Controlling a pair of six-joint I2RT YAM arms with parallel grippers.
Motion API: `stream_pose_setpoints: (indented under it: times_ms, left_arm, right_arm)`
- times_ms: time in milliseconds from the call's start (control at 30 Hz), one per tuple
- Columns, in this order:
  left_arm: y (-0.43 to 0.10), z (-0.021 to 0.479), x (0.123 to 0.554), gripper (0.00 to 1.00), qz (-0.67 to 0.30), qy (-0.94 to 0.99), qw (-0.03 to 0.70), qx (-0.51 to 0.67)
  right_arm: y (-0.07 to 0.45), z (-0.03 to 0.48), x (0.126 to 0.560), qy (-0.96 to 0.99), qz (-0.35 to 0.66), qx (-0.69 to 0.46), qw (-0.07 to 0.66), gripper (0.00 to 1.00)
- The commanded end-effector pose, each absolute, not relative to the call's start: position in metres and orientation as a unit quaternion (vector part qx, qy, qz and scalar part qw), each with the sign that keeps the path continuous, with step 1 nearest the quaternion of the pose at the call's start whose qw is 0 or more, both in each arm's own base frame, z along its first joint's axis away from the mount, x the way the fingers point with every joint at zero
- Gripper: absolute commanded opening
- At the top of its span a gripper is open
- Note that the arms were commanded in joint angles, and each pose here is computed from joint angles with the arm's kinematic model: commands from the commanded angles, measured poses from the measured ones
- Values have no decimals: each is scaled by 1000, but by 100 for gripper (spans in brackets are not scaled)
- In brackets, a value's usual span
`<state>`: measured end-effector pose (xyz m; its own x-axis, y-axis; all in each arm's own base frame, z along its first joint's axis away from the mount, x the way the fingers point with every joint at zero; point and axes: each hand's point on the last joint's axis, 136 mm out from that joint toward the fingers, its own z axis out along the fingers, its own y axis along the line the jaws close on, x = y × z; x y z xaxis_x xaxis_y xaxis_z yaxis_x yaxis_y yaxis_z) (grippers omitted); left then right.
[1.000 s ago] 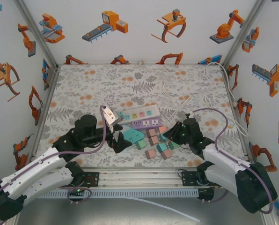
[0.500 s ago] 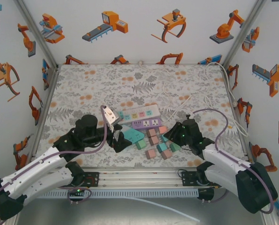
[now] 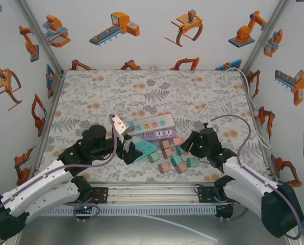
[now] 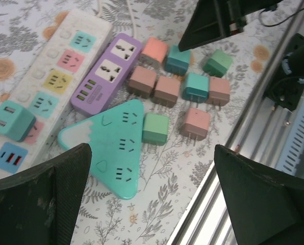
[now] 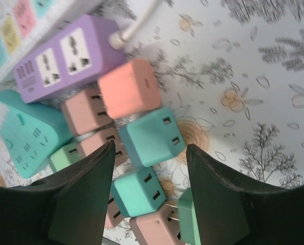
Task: Pull the plug off the socket
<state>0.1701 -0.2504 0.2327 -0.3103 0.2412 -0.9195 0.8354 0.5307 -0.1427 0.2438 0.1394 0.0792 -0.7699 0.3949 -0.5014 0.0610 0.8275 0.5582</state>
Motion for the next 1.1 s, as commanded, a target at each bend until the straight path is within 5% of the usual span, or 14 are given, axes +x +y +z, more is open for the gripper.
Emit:
stream_pose_setpoints:
  times_ms: [0, 167, 467, 833, 1067]
  left_arm:
    - [-228, 226, 192, 97, -263, 779, 483, 300]
    - [-182, 216, 226, 97, -168, 827, 506, 180]
    - [-124, 198, 256, 97, -167, 865, 473, 1]
    - [-99, 165, 300, 97, -183, 889, 410, -88]
    - [-99, 139, 321, 100, -202, 895, 382, -109]
  right_arm:
    - [147, 121, 262, 881, 267, 62, 385, 55]
    - [167, 173, 281, 838, 276, -45, 468, 56]
    - [236, 253, 286, 705, 337, -288, 553, 58]
    - [328, 249, 241, 552, 335, -592, 482, 60]
    - [372, 237, 248, 499, 307, -658, 473, 60]
